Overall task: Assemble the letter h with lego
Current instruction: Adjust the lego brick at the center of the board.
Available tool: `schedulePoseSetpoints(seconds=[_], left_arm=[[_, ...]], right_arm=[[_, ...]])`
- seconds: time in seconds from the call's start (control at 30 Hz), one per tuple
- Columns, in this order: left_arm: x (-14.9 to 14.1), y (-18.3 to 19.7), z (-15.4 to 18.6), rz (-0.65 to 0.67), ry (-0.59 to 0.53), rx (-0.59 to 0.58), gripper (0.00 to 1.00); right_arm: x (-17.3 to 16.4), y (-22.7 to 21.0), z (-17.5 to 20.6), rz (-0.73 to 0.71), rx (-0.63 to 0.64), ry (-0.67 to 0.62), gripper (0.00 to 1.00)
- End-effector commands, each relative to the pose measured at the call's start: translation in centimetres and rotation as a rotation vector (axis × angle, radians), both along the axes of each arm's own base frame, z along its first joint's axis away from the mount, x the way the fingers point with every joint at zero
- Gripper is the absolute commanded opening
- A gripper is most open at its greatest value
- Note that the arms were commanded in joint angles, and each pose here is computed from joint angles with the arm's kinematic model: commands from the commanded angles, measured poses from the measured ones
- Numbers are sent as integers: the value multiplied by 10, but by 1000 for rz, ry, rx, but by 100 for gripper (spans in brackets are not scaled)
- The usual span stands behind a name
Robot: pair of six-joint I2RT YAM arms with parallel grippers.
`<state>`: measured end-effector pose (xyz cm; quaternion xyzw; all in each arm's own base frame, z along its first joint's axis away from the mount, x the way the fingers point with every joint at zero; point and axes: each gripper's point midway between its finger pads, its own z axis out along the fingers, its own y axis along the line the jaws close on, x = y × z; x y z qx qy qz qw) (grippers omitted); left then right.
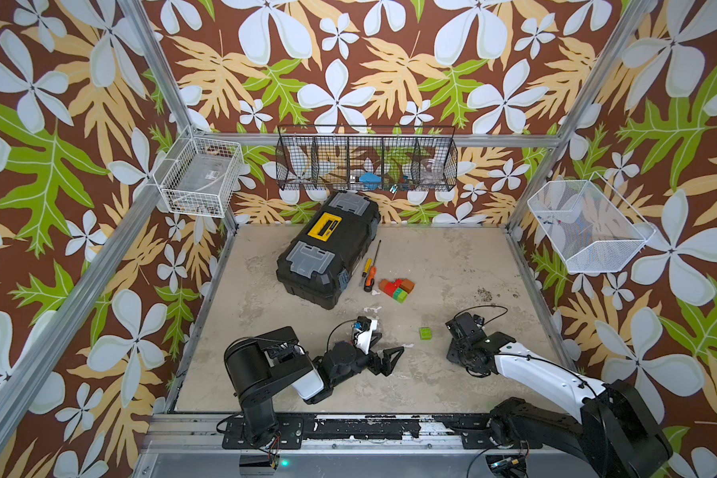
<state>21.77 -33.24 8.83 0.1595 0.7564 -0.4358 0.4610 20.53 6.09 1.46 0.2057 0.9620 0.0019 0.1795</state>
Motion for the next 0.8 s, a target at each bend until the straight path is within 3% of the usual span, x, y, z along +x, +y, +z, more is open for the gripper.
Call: schedulePoseSetpoints(seconds=[0.0, 0.23, 0.43, 0.53, 0.67, 0.77], left_arm=[[-1, 0, 6, -4, -8, -9, 100], [5, 3, 13, 34, 28, 58, 100], [0, 19, 39, 48, 12, -14, 100], [-1, 30, 45, 113, 161, -47, 99], [3, 62, 72, 247, 197, -71, 99], [-2, 61, 83, 202, 195, -17, 96]], right_arm=[[4, 20, -1, 127, 67, -14, 35], [26, 77, 35, 494, 106, -232, 35], [32, 127, 76, 785, 138, -445, 37], [29, 147, 96, 920, 133, -628, 36], [8, 176, 127, 1106, 160, -898, 36], [-12, 193, 155, 1266, 151, -1154, 36]])
